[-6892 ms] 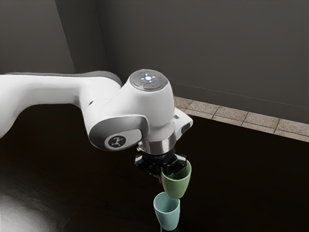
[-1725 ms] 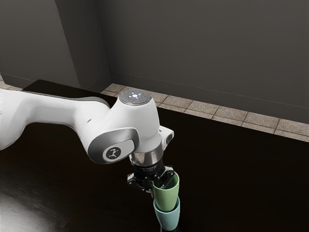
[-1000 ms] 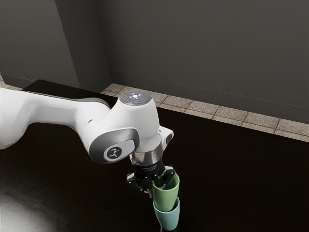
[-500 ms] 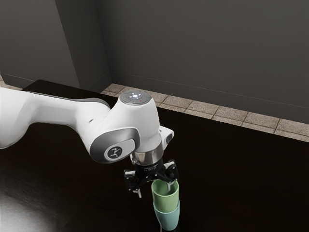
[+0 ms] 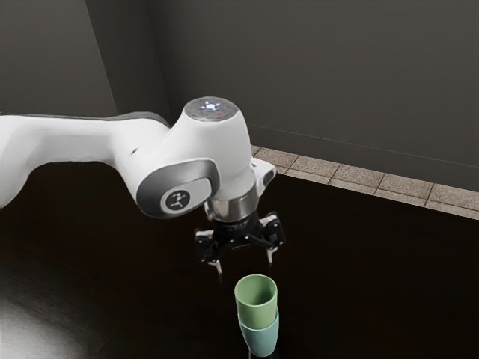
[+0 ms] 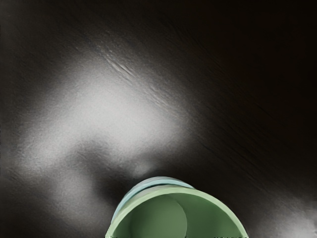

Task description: Place the left cup onto the right cup

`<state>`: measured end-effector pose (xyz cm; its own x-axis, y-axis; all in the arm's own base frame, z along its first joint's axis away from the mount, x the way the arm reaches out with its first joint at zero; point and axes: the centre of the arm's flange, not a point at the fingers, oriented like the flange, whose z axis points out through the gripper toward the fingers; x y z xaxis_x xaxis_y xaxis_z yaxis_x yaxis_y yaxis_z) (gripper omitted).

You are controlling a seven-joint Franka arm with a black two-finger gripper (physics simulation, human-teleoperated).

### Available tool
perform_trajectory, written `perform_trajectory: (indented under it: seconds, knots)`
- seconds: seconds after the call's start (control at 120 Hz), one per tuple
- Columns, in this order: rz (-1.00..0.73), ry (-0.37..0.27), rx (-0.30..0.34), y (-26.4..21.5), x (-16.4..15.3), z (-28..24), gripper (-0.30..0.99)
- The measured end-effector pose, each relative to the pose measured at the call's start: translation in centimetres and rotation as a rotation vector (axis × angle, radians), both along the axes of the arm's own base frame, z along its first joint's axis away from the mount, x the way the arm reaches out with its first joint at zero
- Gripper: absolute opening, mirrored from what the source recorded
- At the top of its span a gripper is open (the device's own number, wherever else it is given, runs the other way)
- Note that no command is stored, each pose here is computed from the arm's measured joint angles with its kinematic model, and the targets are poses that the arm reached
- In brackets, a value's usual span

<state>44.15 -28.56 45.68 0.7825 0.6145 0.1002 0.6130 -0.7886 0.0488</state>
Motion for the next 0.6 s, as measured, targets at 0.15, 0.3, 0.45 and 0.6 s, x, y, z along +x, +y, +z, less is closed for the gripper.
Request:
perform_trajectory:
  seconds: [0.15,0.3,0.45,0.6]
  knots:
    - [0.0,0.0,0.018,0.4,1.0,2.5,0.69]
    - [0.029,0.004,0.025,2.8,2.8,5.0,0.69]
    - [0.06,0.003,0.026,7.1,5.1,7.1,0.69]
    - [0.065,0.005,0.024,11.9,7.4,9.2,0.69]
